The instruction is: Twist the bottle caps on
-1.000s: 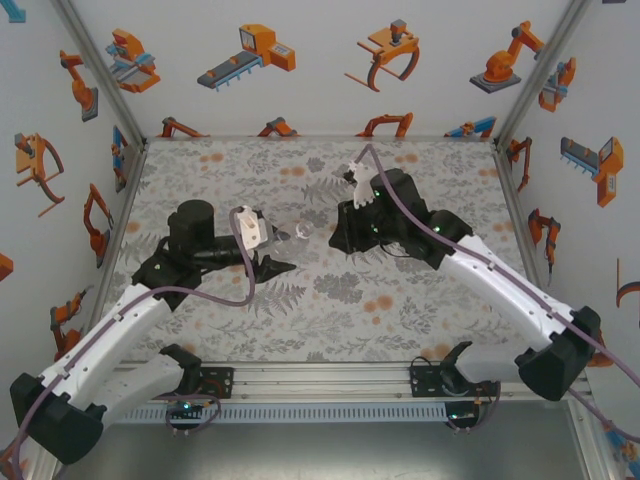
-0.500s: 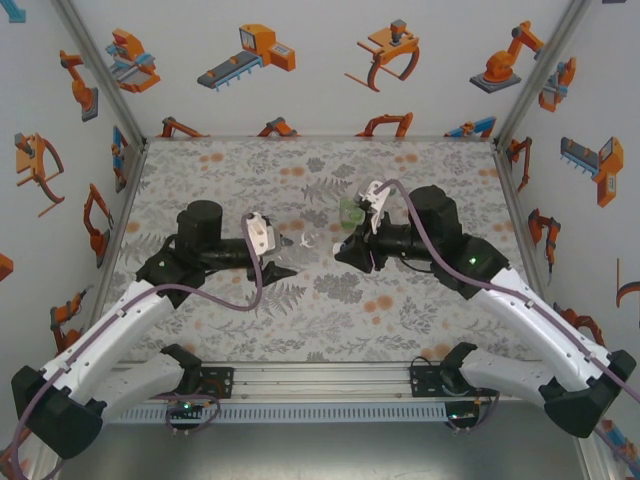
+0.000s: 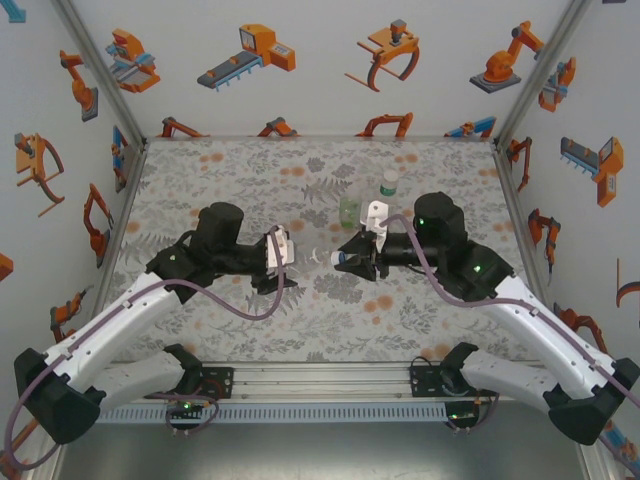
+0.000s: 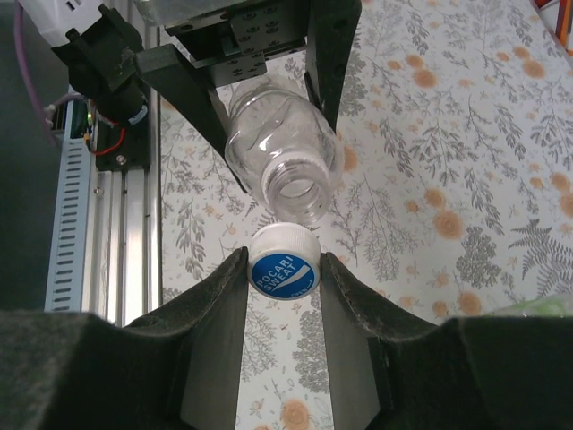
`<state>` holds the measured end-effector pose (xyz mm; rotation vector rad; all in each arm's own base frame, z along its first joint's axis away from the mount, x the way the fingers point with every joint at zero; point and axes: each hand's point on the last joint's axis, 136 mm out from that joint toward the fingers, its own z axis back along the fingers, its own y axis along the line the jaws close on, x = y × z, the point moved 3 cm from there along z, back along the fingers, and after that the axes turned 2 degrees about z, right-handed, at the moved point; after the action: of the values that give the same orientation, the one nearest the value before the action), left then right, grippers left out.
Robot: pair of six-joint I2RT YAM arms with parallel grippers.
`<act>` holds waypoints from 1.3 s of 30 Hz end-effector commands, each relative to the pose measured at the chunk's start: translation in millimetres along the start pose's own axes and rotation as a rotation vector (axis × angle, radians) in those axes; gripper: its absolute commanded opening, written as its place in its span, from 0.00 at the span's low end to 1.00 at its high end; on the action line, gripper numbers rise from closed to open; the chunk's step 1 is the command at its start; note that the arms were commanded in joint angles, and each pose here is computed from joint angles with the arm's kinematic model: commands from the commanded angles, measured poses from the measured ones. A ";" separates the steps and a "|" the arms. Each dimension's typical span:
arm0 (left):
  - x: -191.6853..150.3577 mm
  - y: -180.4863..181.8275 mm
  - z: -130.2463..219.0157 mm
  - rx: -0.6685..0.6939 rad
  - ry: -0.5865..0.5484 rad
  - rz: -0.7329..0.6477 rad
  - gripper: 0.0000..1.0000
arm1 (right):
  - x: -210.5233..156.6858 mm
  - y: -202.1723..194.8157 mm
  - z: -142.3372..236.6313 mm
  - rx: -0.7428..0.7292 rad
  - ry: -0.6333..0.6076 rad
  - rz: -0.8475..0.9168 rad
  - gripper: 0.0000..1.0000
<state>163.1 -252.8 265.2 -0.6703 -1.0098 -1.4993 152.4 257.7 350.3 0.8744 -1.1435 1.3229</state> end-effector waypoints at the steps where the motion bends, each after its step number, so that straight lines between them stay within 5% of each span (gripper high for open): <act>1: 8.9 -2.6 4.8 -0.008 -0.004 -0.049 0.00 | 21.8 5.8 4.4 0.039 -0.059 0.078 0.04; 39: 22.9 -20.7 13.4 -0.072 -0.076 -0.100 0.00 | 17.8 17.6 -9.0 0.137 -0.078 0.092 0.03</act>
<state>146.4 -251.1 268.3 -0.6989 -1.0006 -1.5661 145.7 273.4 360.9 0.9526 -1.1767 1.4108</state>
